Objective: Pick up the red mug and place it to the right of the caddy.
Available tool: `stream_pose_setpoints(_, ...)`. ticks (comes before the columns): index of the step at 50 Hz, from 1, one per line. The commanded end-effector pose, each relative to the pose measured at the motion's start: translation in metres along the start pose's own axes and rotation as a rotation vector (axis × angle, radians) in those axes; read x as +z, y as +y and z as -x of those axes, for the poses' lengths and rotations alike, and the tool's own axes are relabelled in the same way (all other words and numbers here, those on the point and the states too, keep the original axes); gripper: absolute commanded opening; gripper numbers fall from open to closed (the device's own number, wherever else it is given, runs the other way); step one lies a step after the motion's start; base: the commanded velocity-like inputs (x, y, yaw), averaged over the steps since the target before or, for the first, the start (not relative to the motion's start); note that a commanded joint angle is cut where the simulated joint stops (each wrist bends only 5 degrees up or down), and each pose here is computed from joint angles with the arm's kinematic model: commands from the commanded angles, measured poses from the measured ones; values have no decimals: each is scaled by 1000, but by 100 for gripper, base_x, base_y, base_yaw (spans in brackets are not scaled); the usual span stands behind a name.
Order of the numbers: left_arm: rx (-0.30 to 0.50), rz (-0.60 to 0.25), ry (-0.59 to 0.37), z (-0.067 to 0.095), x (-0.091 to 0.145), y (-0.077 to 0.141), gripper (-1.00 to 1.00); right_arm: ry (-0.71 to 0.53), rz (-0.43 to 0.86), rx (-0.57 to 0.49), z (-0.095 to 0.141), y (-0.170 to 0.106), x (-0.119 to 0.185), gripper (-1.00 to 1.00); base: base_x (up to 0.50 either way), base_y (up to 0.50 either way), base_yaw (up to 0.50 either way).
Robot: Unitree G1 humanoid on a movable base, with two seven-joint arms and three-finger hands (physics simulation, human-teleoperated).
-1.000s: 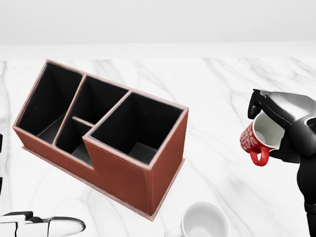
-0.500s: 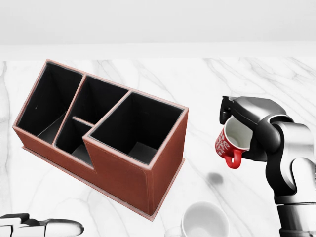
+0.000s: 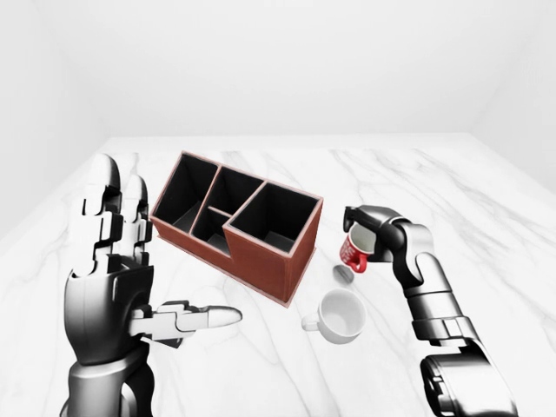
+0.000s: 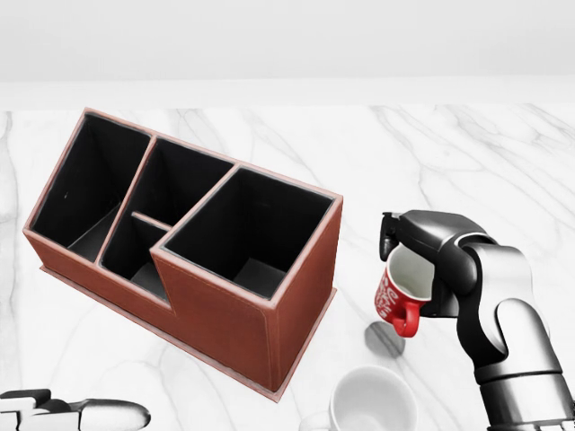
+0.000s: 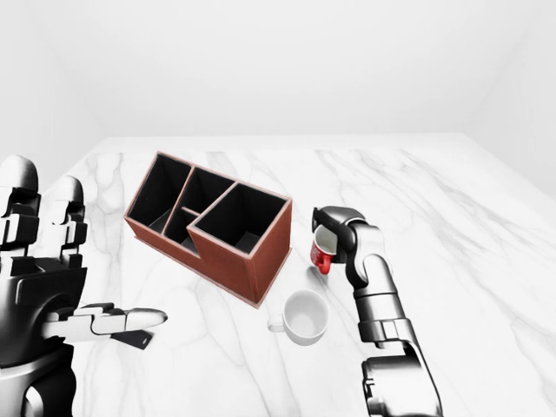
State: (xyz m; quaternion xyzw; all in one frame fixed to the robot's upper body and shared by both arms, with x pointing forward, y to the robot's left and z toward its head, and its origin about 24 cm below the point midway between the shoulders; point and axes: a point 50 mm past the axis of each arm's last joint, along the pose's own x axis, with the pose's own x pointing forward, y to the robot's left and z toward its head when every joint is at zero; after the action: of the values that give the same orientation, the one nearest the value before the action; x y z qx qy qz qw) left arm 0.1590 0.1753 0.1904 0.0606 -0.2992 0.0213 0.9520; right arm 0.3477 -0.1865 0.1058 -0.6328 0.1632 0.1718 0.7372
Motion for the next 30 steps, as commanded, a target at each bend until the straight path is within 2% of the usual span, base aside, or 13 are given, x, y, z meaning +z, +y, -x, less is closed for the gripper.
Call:
stream_pose_setpoints(1,3,-3,-15,0,3,1,100,-9,0,23,-4,4,5,-100,0,0,0)
stream_pose_setpoints(12,4,-2,-12,0,3,2,100,-41,-16,64,-12,8,16,-100,0,0,0)
stream_pose_setpoints(24,6,-4,-19,0,4,3,100,-47,-19,155,-21,30,23,-100,0,0,0)
stream_pose_setpoints(30,7,-3,-16,1,4,3,100,-40,-28,153,-24,30,21,-100,0,0,0)
